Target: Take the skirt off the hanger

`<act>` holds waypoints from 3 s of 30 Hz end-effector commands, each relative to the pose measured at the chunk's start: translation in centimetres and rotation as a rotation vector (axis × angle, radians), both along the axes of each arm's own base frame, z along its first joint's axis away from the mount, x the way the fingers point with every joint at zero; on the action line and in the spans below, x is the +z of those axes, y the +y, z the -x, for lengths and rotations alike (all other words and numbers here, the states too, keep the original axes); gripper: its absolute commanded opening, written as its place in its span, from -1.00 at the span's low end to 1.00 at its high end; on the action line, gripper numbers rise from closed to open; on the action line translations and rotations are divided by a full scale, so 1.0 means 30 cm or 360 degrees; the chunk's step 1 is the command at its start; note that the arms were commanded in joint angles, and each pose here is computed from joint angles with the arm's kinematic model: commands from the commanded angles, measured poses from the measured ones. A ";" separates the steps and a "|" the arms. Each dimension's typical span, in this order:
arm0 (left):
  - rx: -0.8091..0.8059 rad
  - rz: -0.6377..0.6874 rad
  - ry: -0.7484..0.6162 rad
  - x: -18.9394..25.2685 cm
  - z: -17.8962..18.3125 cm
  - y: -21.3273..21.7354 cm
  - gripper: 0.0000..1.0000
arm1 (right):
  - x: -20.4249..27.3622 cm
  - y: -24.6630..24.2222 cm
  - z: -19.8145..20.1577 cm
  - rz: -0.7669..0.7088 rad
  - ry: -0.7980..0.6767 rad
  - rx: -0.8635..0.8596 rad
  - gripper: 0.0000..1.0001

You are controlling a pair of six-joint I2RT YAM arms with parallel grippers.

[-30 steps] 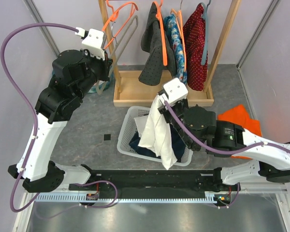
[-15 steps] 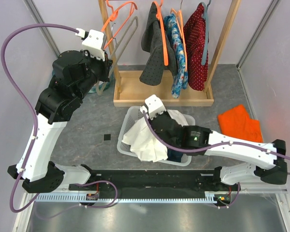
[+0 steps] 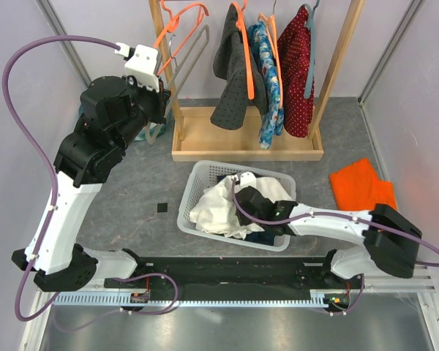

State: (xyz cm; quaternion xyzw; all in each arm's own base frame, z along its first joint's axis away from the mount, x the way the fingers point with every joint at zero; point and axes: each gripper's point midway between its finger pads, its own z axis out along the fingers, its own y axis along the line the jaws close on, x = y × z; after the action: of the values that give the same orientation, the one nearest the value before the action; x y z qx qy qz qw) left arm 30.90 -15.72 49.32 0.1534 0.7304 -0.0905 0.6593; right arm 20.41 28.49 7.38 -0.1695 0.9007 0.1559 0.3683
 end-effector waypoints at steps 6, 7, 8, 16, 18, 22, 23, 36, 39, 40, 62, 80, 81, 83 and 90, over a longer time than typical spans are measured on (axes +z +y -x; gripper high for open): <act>0.0035 0.0024 -0.0130 0.080 -0.023 0.008 -0.97 | -0.260 0.127 0.201 -0.0288 0.0643 0.0205 -0.55; 0.0035 0.0022 -0.0128 0.079 -0.026 0.006 -0.96 | -0.249 0.117 0.199 -0.0269 0.0634 0.0199 -0.22; 0.0035 0.0019 -0.0127 0.077 -0.029 0.004 -0.97 | -0.234 0.109 0.187 -0.0247 0.0594 0.0196 0.08; 0.0040 0.0023 -0.0138 0.086 -0.031 0.005 -0.97 | 0.037 0.050 0.089 -0.0118 0.0327 0.0165 0.96; 0.0044 0.0020 -0.0141 0.087 -0.032 0.007 -0.97 | 0.134 0.072 0.079 -0.0165 0.0270 0.0221 0.96; 0.0047 0.0019 -0.0149 0.092 -0.027 0.012 -0.97 | 0.280 0.089 0.109 -0.0248 0.0278 0.0314 0.96; 0.0051 0.0018 -0.0152 0.093 -0.028 0.014 -0.97 | 0.295 0.099 0.126 -0.0266 0.0307 0.0359 0.96; 0.0106 -0.0007 -0.0174 0.098 -0.065 0.014 -0.97 | 0.585 0.195 0.051 -0.0529 0.0021 0.0420 -0.96; 0.0127 -0.0020 -0.0190 0.108 -0.093 0.006 -0.97 | 0.545 0.232 -0.040 -0.0526 -0.0112 0.0338 -0.93; 0.0136 -0.0025 -0.0191 0.111 -0.117 -0.006 -0.97 | 0.509 0.234 -0.058 -0.0496 -0.0101 0.0314 -0.95; 0.0183 -0.0114 -0.0295 0.124 -0.569 -0.027 -0.97 | -0.060 0.077 0.010 -0.0631 0.0219 0.0038 -1.00; 0.0241 -0.0156 -0.0169 0.002 -0.639 -0.030 -0.97 | 0.022 0.031 0.037 -0.0696 0.0130 0.0065 -1.00; 0.0247 -0.0165 -0.0142 -0.023 -0.640 -0.030 -0.96 | 0.029 0.030 0.035 -0.0695 0.0125 0.0063 -1.00; 0.0281 -0.0162 -0.0132 -0.028 -0.638 -0.015 -0.96 | 0.045 0.029 0.031 -0.0697 0.0111 0.0060 -1.00; 0.0325 -0.0081 -0.0246 0.072 -0.651 0.026 -0.97 | 0.076 0.023 0.036 -0.0735 0.0104 0.0049 -0.98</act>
State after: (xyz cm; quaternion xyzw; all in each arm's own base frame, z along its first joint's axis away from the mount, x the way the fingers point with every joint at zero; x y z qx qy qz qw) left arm 50.55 -17.25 48.18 0.1396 0.7144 -0.0050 0.6856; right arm 19.15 29.28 8.69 -0.0918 0.8545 0.3660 0.3569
